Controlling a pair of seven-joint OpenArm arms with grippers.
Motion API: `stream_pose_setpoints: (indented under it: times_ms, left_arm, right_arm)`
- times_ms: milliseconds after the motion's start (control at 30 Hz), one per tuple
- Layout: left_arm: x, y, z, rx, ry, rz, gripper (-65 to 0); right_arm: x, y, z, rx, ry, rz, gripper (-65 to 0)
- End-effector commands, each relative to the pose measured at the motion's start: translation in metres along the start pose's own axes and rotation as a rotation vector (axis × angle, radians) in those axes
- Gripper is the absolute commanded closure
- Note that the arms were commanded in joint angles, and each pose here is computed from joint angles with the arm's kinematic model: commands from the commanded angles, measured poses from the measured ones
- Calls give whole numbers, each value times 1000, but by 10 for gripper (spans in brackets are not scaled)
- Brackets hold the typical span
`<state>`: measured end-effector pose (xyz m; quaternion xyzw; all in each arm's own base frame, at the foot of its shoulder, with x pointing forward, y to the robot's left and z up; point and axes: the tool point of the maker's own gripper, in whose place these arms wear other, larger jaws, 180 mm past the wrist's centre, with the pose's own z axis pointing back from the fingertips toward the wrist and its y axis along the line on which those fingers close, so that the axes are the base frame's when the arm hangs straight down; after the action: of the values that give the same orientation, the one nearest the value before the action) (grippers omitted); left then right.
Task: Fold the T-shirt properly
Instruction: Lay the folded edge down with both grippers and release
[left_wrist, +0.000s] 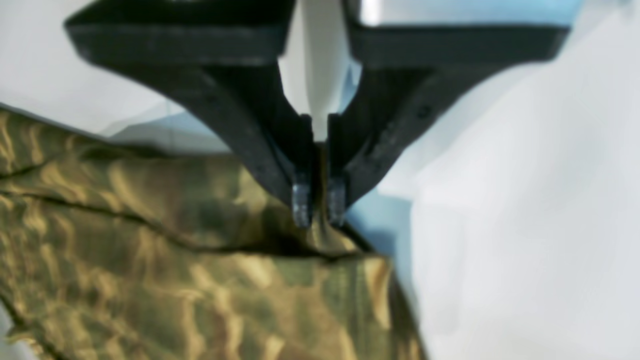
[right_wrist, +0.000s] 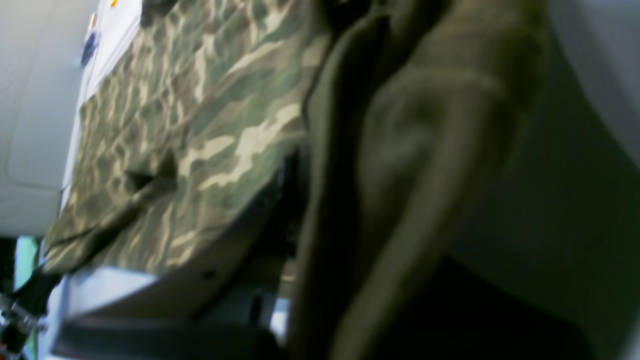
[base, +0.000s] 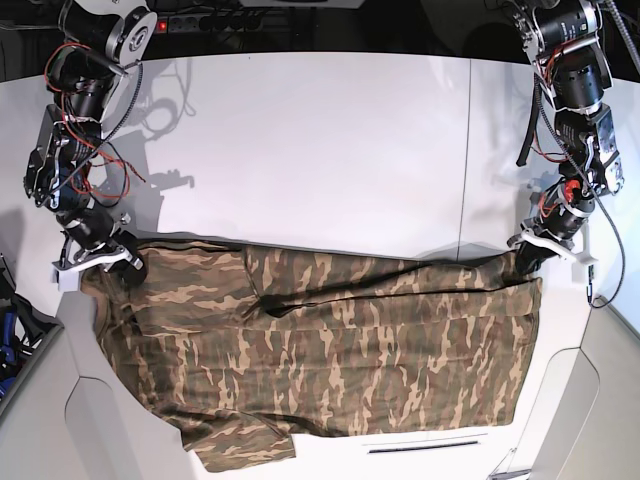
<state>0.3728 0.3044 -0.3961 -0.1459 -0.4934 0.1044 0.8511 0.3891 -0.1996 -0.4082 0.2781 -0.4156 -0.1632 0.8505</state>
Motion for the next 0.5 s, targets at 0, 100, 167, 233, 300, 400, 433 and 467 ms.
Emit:
stream_pose_setpoints:
  times_ms: [0, 100, 167, 233, 300, 400, 433, 467]
  left_arm:
    - [31, -4, 3, -33, -64, -32, 0]
    - [37, -8, 7, -56, -42, -24, 0]
    - [40, -13, 11, -70, -35, -34, 0]
    - [42, -17, 17, -75, -32, -71, 0]
    - [42, -21, 26, -79, -30, -112, 0]
    - [35, -27, 38, -83, -22, -157, 0]
    - [32, -28, 41, -83, -17, -165, 0]
    - [29, -27, 45, -80, -13, -170, 0]
  right_arm:
    - [25, 14, 1, 42, -49, 32, 0]
    - [27, 20, 7, 57, -24, 50, 0]
    - [32, 20, 14, 59, -17, 67, 0]
    - [36, 18, 23, 60, -23, 81, 0]
    - [38, 14, 34, 52, -34, 101, 0]
    - [33, 4, 50, 23, -24, 134, 0]
    - [30, 2, 55, 16, -19, 142, 0]
    - [26, -1, 60, 7, -12, 150, 0]
